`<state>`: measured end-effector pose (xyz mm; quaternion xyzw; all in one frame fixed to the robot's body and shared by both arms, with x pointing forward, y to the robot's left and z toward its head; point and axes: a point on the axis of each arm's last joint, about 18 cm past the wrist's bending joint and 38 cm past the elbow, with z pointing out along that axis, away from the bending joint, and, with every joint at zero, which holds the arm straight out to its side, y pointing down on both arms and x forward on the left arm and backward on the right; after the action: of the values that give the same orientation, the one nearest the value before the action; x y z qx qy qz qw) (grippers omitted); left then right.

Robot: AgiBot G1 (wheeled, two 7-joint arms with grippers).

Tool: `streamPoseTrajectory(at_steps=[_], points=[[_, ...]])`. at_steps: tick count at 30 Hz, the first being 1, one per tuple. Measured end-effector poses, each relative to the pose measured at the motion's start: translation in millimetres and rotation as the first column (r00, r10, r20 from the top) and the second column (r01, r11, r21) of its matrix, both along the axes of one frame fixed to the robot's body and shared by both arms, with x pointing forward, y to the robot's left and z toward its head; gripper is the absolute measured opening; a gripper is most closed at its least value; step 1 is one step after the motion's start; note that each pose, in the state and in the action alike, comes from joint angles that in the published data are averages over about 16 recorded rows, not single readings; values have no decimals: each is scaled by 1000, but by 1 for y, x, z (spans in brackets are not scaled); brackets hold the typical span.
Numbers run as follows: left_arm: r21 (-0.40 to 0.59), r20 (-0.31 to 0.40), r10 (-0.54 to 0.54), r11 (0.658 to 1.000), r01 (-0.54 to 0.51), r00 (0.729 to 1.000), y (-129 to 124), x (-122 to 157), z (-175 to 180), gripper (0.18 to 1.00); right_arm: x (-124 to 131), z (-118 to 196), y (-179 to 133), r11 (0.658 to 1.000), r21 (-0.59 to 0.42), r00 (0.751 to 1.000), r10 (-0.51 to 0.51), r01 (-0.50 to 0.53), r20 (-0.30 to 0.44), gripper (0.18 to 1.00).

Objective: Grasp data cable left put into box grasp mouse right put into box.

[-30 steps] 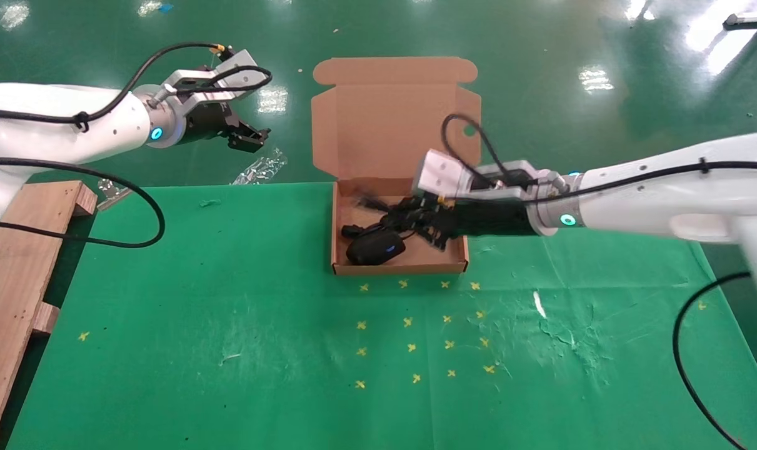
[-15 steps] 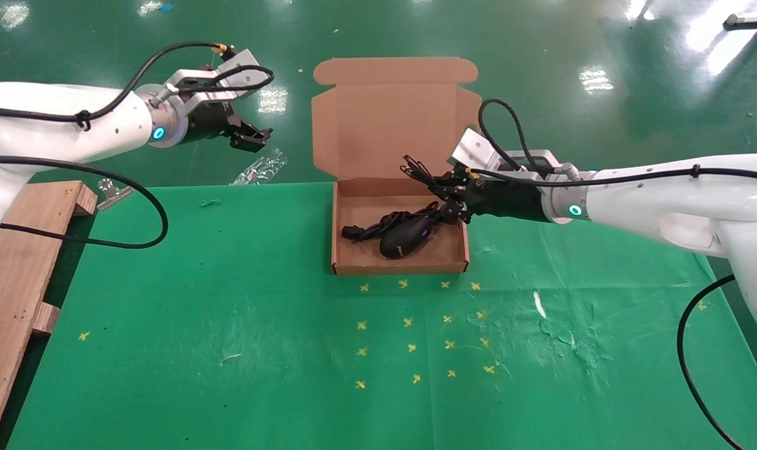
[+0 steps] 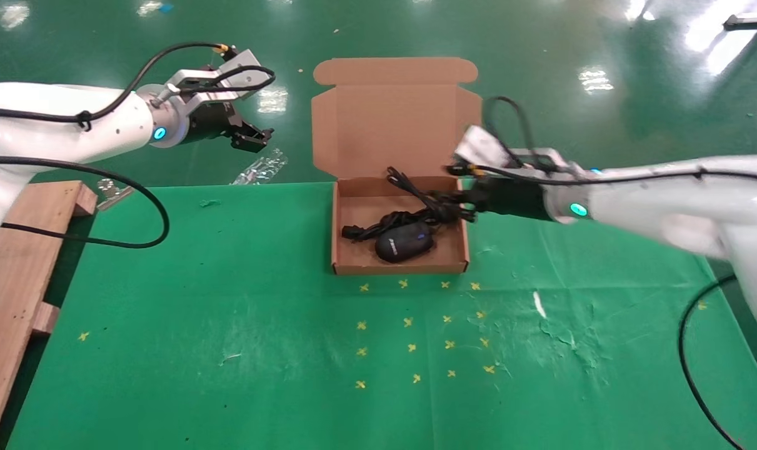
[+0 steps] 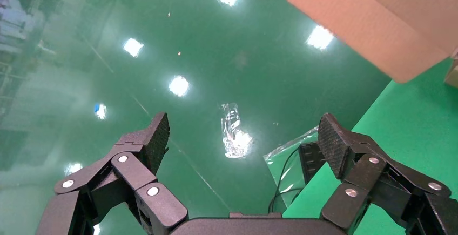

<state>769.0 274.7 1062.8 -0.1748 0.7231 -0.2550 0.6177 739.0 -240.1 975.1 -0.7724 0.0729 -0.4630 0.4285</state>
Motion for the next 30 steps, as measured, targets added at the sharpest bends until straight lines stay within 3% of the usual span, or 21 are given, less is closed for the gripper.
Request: streamPoseTrajectory(at_steps=[16, 30], points=[[0, 0, 0, 1000, 0, 1000, 0, 0, 0, 1001, -50, 4, -25, 972, 187, 989, 148, -145, -1, 775], [-2, -1, -1, 1000, 1, 1000, 0, 0, 0, 1001, -112, 11, -45, 912, 285, 953, 303, -296, 23, 963]])
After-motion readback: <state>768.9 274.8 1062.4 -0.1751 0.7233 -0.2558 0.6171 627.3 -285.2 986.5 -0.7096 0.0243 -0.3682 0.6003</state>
